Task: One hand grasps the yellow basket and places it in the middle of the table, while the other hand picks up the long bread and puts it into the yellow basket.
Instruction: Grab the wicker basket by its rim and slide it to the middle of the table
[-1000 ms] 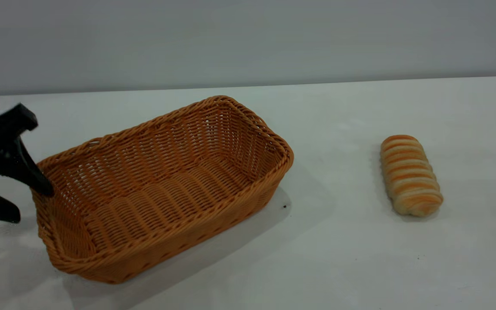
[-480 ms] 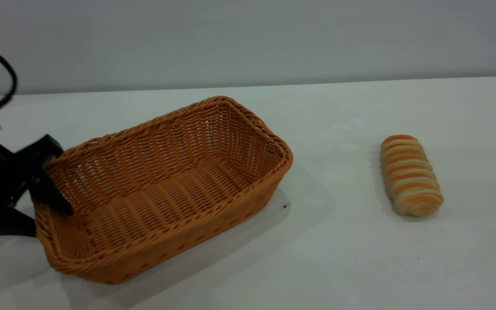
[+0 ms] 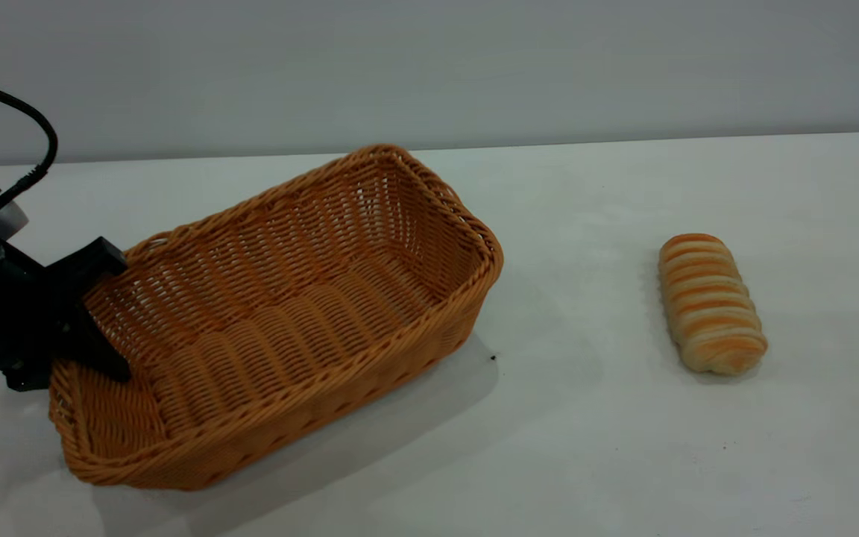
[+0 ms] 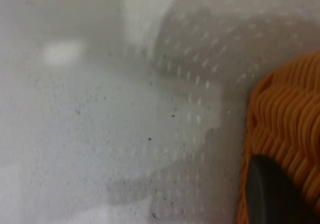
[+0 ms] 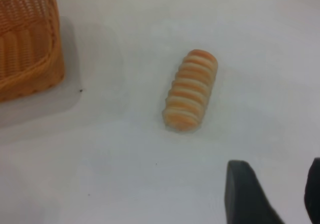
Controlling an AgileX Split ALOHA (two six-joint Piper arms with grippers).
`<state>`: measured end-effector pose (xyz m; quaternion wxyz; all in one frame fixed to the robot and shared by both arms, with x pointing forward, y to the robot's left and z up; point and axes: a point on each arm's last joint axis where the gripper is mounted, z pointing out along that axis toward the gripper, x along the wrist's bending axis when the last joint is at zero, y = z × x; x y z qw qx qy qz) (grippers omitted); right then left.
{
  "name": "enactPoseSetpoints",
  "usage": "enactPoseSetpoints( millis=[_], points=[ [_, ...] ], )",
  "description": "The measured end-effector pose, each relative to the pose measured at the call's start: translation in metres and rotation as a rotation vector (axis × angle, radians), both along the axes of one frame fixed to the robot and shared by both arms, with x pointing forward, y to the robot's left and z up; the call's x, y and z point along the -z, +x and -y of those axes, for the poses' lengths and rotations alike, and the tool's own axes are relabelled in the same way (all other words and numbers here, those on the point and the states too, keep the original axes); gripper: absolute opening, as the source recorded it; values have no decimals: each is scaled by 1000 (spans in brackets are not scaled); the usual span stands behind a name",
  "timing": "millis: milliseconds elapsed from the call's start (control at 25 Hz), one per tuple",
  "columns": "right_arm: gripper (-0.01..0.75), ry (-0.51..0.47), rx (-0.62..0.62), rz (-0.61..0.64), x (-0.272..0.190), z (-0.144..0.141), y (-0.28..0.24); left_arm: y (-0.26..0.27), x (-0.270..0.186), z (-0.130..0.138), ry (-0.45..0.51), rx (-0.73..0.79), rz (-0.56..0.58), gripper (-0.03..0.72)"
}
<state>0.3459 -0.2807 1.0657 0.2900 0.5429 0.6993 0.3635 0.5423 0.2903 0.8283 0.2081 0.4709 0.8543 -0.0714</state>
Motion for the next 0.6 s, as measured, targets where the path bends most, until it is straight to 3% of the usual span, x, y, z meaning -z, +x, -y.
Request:
enactPoseSetpoints(
  millis=[360,480,600],
  points=[
    [336,0,0,0,0,0,0,54,-30,5,-31,185,156,113],
    [336,0,0,0,0,0,0,73,-35,7,-22,287,110,113],
    [336,0,0,1,0,0,0,88,-33,11,93,417,-3,113]
  ],
)
